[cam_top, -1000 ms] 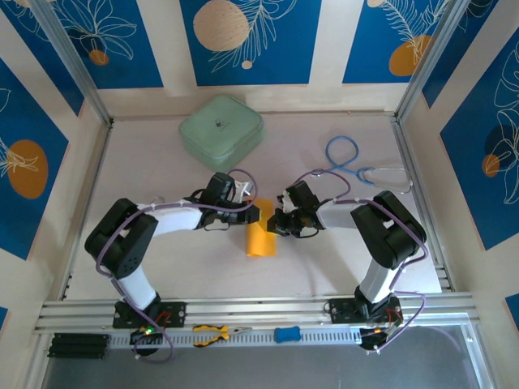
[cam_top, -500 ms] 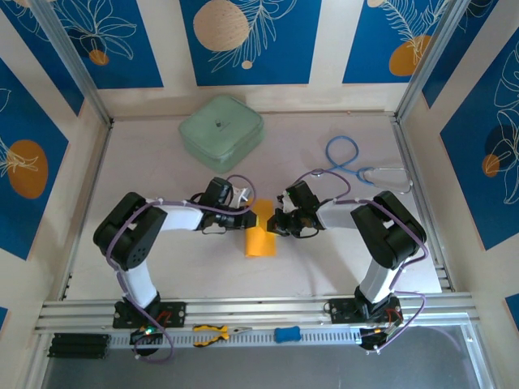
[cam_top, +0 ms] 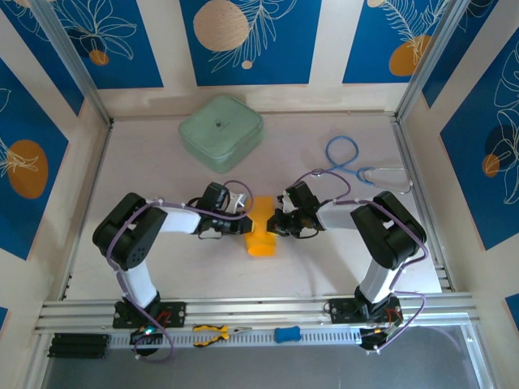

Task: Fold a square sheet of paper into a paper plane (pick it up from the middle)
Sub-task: First fold the square sheet of paper in half at the center of the table.

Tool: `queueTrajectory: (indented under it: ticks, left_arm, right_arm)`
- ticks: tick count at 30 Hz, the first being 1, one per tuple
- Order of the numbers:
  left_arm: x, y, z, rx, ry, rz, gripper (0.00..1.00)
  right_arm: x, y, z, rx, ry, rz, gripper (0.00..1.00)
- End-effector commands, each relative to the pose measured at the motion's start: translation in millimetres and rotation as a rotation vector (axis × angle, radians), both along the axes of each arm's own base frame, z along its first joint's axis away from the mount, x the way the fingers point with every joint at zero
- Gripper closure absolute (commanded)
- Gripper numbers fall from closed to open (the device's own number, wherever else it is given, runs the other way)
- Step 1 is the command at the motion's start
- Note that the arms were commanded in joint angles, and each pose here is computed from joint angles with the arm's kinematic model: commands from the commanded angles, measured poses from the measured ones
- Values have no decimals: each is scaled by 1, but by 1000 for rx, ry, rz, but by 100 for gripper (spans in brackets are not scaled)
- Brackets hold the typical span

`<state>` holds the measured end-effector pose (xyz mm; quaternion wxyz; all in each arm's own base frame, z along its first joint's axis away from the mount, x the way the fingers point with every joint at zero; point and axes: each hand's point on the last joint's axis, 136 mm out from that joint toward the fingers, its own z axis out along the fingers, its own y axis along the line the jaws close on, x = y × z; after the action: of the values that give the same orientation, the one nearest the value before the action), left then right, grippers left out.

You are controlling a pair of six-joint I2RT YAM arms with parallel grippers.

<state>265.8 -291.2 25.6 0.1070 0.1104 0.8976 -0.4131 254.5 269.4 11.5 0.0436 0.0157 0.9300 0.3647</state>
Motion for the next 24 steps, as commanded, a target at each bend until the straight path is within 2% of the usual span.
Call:
queueTrajectory:
  ticks: [1, 4, 7, 14, 20, 24]
  left_arm:
    - [1, 2, 26, -31, 12, 28, 100]
    - [-2, -4, 44, -96, 23, 26, 99]
    - [-11, -9, 47, -128, 53, 6, 99]
    - [-28, -10, 16, -137, 148, 1, 99]
    - [-44, 11, -30, 1, 210, 26, 100]
    - [-51, 21, -40, 63, 216, 18, 100]
  right_arm:
    - [-33, -40, -53, -230, 139, -45, 100]
    - [-34, -40, -52, -233, 138, -49, 100]
    - [-34, -41, -52, -236, 138, -50, 100]
    - [-35, -42, -52, -242, 137, -50, 100]
    - [-37, -43, -53, -252, 143, -51, 100]
    - [-38, -44, -54, -257, 144, -53, 100]
